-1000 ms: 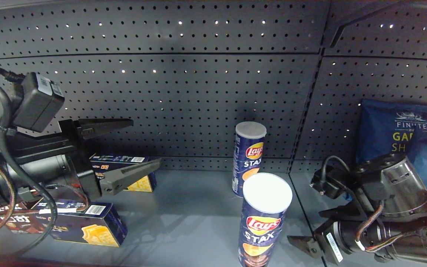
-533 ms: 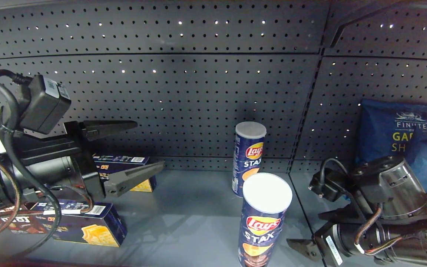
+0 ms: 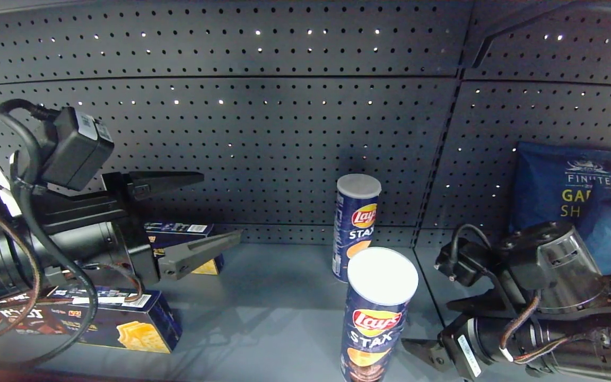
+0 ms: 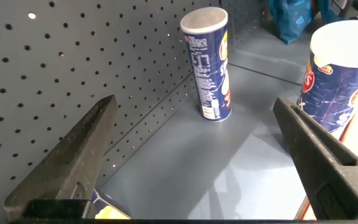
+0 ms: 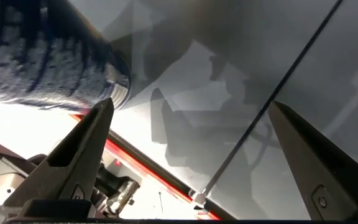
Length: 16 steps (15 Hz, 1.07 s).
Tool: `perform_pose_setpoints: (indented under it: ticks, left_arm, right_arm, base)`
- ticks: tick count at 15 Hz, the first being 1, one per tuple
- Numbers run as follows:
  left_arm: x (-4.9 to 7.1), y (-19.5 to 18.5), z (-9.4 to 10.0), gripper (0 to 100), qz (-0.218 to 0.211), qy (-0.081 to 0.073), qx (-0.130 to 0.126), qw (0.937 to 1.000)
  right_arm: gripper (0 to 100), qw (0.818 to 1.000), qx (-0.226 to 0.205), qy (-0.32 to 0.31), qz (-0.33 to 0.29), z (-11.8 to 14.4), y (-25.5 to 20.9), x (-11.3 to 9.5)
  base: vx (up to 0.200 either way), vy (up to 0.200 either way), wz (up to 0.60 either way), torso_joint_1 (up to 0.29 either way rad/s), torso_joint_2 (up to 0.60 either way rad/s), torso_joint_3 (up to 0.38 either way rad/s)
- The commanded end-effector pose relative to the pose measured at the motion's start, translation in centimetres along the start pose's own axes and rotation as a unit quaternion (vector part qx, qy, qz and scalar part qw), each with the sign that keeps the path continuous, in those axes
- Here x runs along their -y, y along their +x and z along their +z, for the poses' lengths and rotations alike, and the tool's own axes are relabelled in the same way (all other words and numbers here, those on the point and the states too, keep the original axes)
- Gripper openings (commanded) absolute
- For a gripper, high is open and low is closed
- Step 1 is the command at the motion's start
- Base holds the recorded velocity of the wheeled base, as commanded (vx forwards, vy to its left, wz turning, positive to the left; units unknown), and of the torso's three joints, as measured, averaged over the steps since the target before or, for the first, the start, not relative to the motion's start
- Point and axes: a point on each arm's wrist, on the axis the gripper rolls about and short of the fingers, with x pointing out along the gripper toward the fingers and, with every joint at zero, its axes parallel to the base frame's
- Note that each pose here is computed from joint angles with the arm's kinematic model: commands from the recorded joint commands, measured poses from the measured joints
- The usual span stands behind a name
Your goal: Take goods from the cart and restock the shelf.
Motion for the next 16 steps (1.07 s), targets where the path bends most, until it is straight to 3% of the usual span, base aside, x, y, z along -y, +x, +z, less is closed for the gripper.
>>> perform_pose_setpoints:
  ticks: [1, 16]
  left_arm:
    - [-0.09, 0.22, -0.17, 100, -0.001, -0.002, -0.003, 1.0000]
    - [0.19, -0.01, -0.67, 100, -0.003, -0.006, -0.009, 0.9999]
  right_arm:
    - [100, 1.000, -0.002, -0.002, 0.001, -0.01, 0.11, -0.12]
    - [100, 1.000, -0.005, -0.014, 0.014, -0.07, 0.54, -0.97]
  base:
    - [0.000, 0.000, 0.00, 0.000, 0.00, 0.000]
    - [0.000, 0.000, 0.00, 0.000, 0.00, 0.000]
